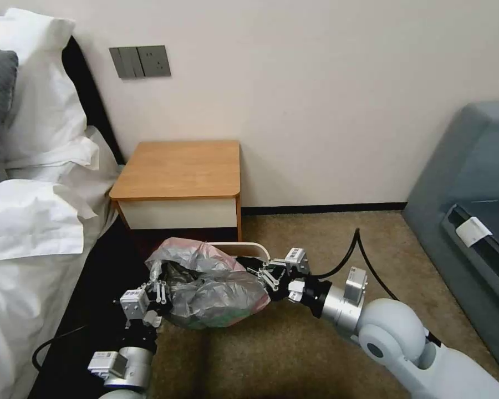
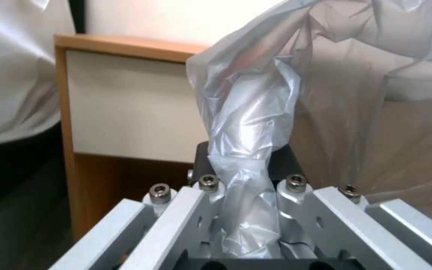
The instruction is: Pick up the garbage bag from the table and place it over the trash can.
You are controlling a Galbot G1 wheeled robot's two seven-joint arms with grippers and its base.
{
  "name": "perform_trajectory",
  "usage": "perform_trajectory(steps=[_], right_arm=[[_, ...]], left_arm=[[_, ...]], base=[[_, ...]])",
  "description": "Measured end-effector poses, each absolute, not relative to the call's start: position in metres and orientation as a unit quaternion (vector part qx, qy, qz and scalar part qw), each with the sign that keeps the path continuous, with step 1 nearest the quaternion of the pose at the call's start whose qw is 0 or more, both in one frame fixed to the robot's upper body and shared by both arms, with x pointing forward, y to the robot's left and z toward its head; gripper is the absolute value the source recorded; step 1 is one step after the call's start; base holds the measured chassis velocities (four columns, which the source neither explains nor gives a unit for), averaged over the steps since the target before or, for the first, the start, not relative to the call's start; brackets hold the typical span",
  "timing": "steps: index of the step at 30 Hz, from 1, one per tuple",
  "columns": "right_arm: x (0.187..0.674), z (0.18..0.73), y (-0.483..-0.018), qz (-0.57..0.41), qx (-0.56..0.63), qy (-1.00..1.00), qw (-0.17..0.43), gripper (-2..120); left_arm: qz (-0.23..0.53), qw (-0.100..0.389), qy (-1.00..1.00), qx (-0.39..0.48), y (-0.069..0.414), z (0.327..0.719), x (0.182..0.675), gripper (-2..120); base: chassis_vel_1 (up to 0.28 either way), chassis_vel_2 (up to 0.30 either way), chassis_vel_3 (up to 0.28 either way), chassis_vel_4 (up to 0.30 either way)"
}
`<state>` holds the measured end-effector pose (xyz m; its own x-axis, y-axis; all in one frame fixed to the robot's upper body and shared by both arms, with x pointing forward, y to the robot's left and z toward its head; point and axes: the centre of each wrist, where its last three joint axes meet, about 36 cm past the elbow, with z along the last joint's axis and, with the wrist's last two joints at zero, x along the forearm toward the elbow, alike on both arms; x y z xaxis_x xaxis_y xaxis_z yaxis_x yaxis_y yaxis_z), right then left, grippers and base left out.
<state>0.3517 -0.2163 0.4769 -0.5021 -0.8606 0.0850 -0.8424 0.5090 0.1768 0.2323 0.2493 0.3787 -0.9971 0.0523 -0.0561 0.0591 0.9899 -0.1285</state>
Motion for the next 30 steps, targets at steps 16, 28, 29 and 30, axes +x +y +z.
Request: perform_trajectory(steps=[16, 28, 29, 30], right_arm=[[0.360, 0.500, -0.244, -0.088, 0.521, -0.836, 0.147, 81], [0.361, 0.488, -0.235, -0.074, 0.530, -0.831, 0.152, 76], [0.360, 0.487, -0.234, -0.073, 0.530, -0.831, 0.150, 72], [0.360, 0.487, -0.234, -0.073, 0.530, -0.831, 0.150, 72]], left_arm=[[-0.030, 0.055, 0.997, 0.054, 0.256, 0.382, 0.236, 8], [-0.033, 0.060, 0.996, 0.057, 0.253, 0.387, 0.236, 8], [-0.033, 0.060, 0.996, 0.057, 0.253, 0.387, 0.236, 8], [-0.033, 0.060, 0.996, 0.057, 0.253, 0.387, 0.236, 8]], base=[[0.000, 0.000, 0.000, 0.000], [0.000, 0.000, 0.000, 0.000], [0.000, 0.000, 0.000, 0.000], [0.000, 0.000, 0.000, 0.000]])
